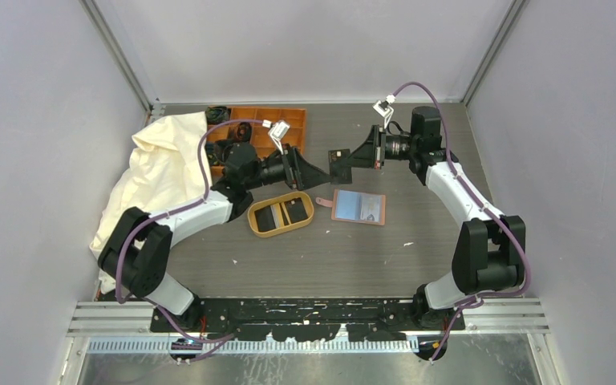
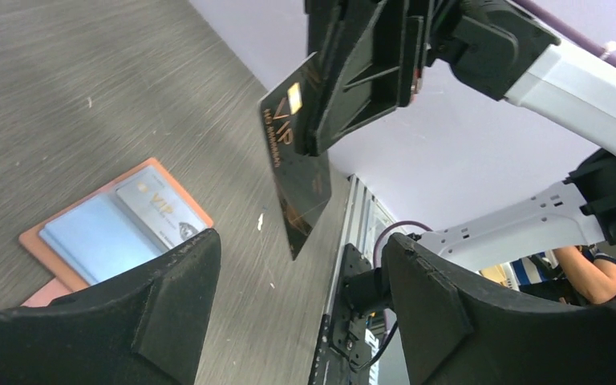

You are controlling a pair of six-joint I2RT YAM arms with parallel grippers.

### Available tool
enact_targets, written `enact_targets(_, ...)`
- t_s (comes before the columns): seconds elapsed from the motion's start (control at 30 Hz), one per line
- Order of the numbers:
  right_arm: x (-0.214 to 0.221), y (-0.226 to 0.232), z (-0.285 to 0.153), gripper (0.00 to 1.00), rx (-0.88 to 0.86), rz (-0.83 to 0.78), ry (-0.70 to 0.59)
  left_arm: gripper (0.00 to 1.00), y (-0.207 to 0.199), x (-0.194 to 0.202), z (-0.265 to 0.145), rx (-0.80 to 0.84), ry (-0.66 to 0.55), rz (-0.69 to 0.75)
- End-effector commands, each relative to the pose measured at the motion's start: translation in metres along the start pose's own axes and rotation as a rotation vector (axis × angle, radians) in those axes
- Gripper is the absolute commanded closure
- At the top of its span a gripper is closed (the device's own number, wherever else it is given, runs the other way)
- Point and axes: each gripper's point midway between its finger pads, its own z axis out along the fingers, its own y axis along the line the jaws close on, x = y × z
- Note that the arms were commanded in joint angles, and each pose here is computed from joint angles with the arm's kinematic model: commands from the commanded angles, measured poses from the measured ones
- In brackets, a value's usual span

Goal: Put the credit cards into the card holder
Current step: Insert the credit card into the card holder.

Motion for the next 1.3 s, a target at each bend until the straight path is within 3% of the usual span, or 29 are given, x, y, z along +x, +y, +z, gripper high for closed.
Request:
enact_targets(0.0,-0.011,0.022,-0.005,0.99,-0.028,-0.081,-0.026,0.25,-0.032,-0.020,-0.005,0.128,-0.095,0.112)
enact_targets(0.13,-0.013,0.026,-0.005,0.99,-0.030,-0.084,-0.033,0.27,-0.030,-0.019,-0.005,0.152,-0.125,0.126)
enact_targets(0.3,-0.016,0.030,-0.006,0.99,-0.037,-0.082,-0.052,0.43,-0.036,-0.018,0.001,0.240,-0.114,0.107)
enact_targets(0.7,-0.009,0.034,0.004,0.99,-0.056,-0.082,-0.032,0.58,-0.039,-0.002,0.015,0.273,-0.038,0.065)
enact_targets(0.8,-0.008,0.034,0.005,0.99,-0.058,-0.084,-0.030,0.71,-0.041,0.000,0.016,0.288,-0.023,0.064)
enact_targets(0.87,-0.008,0.034,0.005,0.99,-0.057,-0.086,-0.029,0.95,-0.044,0.000,0.016,0.302,-0.013,0.070)
enact_targets(0.93,-0.007,0.033,0.005,0.94,-0.057,-0.091,-0.028,1.00,-0.046,0.001,0.016,0.311,-0.003,0.079)
enact_targets(1.13,0.003,0.027,-0.005,0.71,0.000,-0.150,0.051,1.00,-0.039,0.009,0.013,0.286,0.079,0.155)
enact_targets(1.27,0.000,0.029,-0.009,0.64,-0.002,-0.161,0.041,1.00,-0.043,0.011,0.012,0.304,0.108,0.164)
